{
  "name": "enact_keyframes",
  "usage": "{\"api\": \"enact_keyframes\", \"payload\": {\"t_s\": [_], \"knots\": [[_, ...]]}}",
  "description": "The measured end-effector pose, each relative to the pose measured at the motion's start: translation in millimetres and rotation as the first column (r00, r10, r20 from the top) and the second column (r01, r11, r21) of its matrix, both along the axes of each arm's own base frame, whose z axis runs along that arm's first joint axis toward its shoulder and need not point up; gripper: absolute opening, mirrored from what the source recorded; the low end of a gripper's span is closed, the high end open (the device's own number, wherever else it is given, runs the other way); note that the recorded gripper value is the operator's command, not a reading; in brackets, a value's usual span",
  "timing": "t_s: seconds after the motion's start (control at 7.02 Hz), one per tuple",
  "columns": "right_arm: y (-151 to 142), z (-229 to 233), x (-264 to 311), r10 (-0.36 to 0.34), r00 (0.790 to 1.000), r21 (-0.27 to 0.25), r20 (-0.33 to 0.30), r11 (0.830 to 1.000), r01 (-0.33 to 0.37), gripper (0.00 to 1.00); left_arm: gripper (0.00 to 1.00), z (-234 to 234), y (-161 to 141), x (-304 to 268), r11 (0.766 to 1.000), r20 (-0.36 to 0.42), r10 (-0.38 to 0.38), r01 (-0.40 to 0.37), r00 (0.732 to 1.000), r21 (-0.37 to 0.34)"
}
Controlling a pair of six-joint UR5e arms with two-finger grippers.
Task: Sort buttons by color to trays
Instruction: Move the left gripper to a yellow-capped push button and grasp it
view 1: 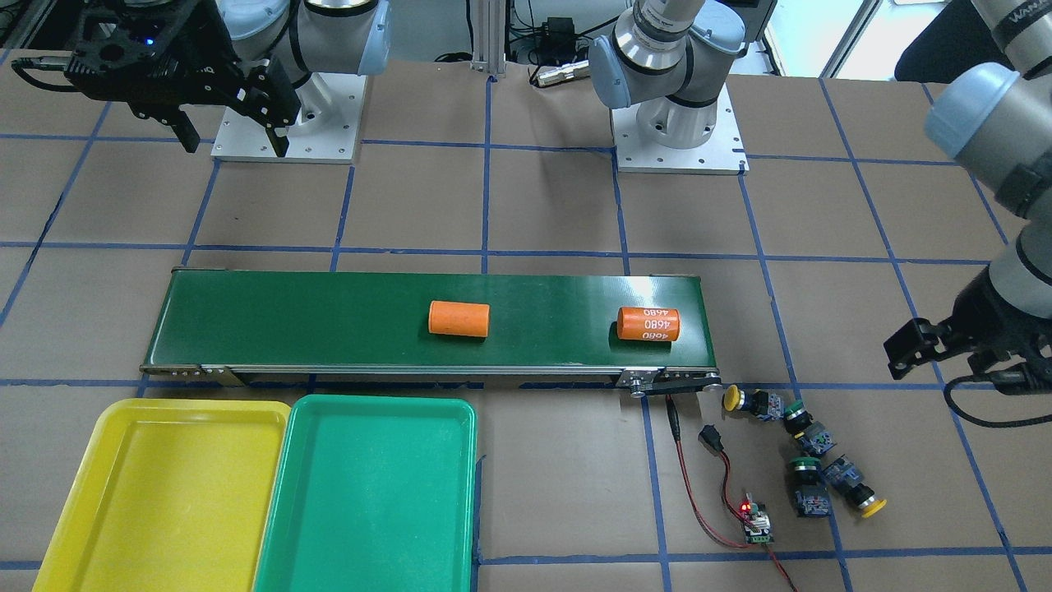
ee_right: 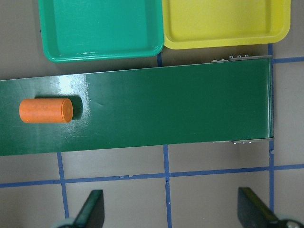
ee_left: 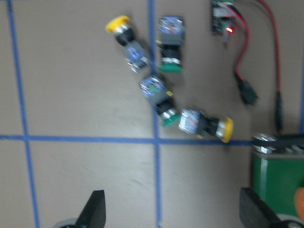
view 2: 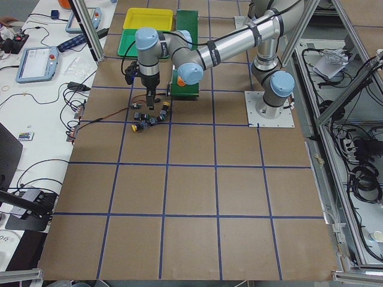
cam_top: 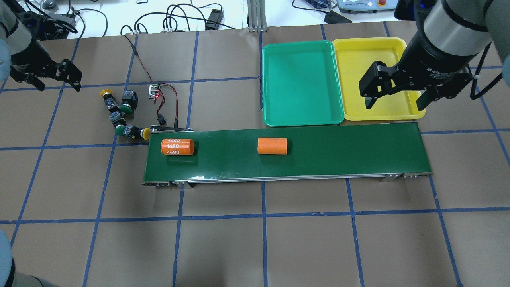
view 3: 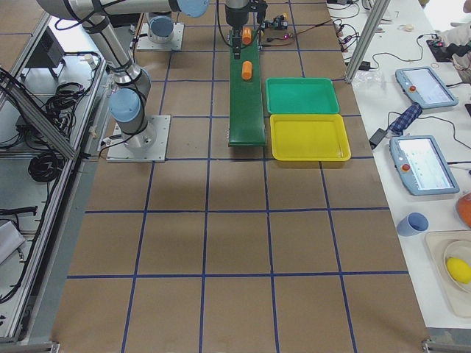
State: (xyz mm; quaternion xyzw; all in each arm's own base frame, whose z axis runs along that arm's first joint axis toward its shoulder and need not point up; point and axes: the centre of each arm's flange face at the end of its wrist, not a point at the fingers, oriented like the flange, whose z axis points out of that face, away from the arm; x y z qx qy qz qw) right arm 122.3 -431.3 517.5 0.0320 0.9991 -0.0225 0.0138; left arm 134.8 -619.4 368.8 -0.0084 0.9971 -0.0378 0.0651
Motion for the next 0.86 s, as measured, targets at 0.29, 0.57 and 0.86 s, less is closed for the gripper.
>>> {"api": "enact_keyframes", "payload": {"t_s": [0.29,0.57,0.86], "knots": [[0,0,0,0.000,1.000,0.000,0.000,1.000,0.000,1.00,1.00,-49,-34,19,0.998,-0.034,0.005,-0.007,0.999,-0.060],[0,-1,0,0.000,1.000,0.001,0.000,1.000,0.000,1.00,1.00,-87,-52,26,0.998,-0.065,0.016,-0.020,0.998,-0.057],[0,-1,0,0.000,1.000,0.001,0.000,1.000,0.000,1.00,1.00,-111,-66,32,0.998,-0.082,0.053,-0.057,0.995,-0.041]]}}
